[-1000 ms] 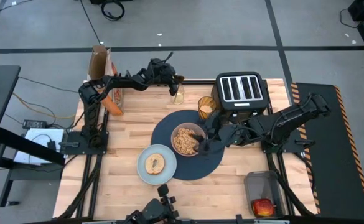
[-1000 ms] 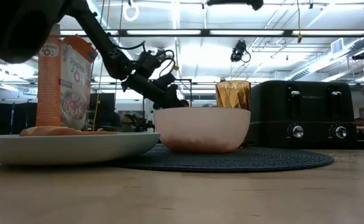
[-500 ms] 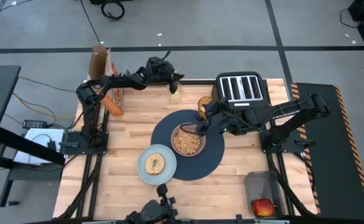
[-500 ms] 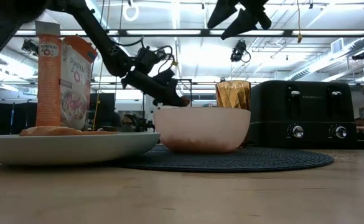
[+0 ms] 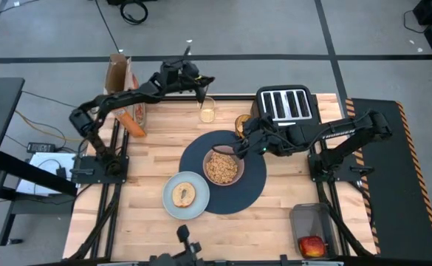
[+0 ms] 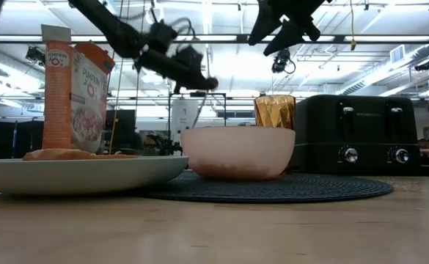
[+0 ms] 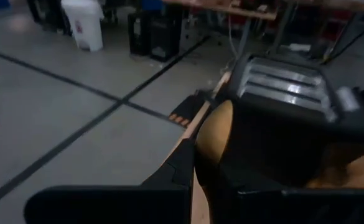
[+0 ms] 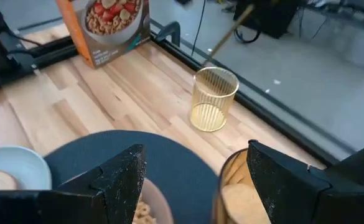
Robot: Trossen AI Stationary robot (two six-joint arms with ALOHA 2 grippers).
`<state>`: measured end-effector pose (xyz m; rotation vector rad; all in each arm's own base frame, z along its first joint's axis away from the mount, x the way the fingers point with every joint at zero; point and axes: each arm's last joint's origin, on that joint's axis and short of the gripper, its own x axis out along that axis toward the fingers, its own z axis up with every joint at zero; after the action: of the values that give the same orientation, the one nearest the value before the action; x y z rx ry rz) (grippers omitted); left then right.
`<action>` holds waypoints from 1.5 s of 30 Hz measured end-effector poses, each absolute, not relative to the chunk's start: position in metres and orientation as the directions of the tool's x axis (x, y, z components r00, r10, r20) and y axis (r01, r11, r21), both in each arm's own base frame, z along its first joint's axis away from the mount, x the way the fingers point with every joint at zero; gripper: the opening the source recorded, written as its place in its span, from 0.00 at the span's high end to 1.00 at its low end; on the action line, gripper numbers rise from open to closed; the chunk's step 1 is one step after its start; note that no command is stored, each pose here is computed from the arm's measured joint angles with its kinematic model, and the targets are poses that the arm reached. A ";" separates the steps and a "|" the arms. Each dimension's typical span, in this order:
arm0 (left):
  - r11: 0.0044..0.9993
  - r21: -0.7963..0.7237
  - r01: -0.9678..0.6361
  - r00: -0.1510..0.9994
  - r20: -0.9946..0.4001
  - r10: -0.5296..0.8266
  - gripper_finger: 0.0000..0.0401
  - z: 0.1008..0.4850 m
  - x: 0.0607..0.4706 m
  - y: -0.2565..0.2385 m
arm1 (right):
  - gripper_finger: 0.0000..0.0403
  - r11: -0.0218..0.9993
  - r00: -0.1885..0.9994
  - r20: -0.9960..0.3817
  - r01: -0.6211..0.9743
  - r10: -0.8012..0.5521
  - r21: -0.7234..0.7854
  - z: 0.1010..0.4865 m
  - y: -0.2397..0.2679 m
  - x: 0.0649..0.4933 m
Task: Arrange a breakfast setting
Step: Put the gold spoon on the right side of the light orange bowl on the blue table placemat
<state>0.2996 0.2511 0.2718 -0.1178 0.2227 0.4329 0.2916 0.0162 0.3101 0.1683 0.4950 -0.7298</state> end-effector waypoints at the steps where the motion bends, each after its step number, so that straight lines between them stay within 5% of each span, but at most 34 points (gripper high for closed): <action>1: 0.904 -0.061 -0.423 0.888 -0.224 0.401 0.93 0.280 0.298 0.246 | 0.30 0.741 0.634 -0.486 0.671 -0.602 -0.043 0.310 0.016 0.292; 13: 0.936 -0.056 -0.346 0.938 -0.050 0.344 0.93 0.379 0.250 0.173 | 0.30 0.752 0.633 -0.436 0.632 -0.640 -0.187 0.314 0.018 0.293; 22: 0.987 -0.080 -0.139 0.988 0.054 0.144 0.93 0.417 0.227 0.094 | 0.30 0.847 0.791 -0.303 0.497 -0.532 -0.189 0.323 0.058 0.298; 35: 0.980 -0.193 0.038 0.972 0.235 0.009 0.94 0.315 0.240 -0.027 | 0.30 0.994 0.996 0.029 0.081 -0.083 0.067 0.285 0.117 0.281; 45: 0.984 -0.178 0.020 0.970 0.241 0.024 0.94 0.275 0.256 -0.086 | 0.30 0.994 0.995 -0.033 0.092 -0.090 0.064 0.260 0.151 0.302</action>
<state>0.2557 -0.0860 0.2752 -0.1810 -0.2447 0.0017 0.3024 0.1512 0.2597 0.0654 0.0297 -0.0908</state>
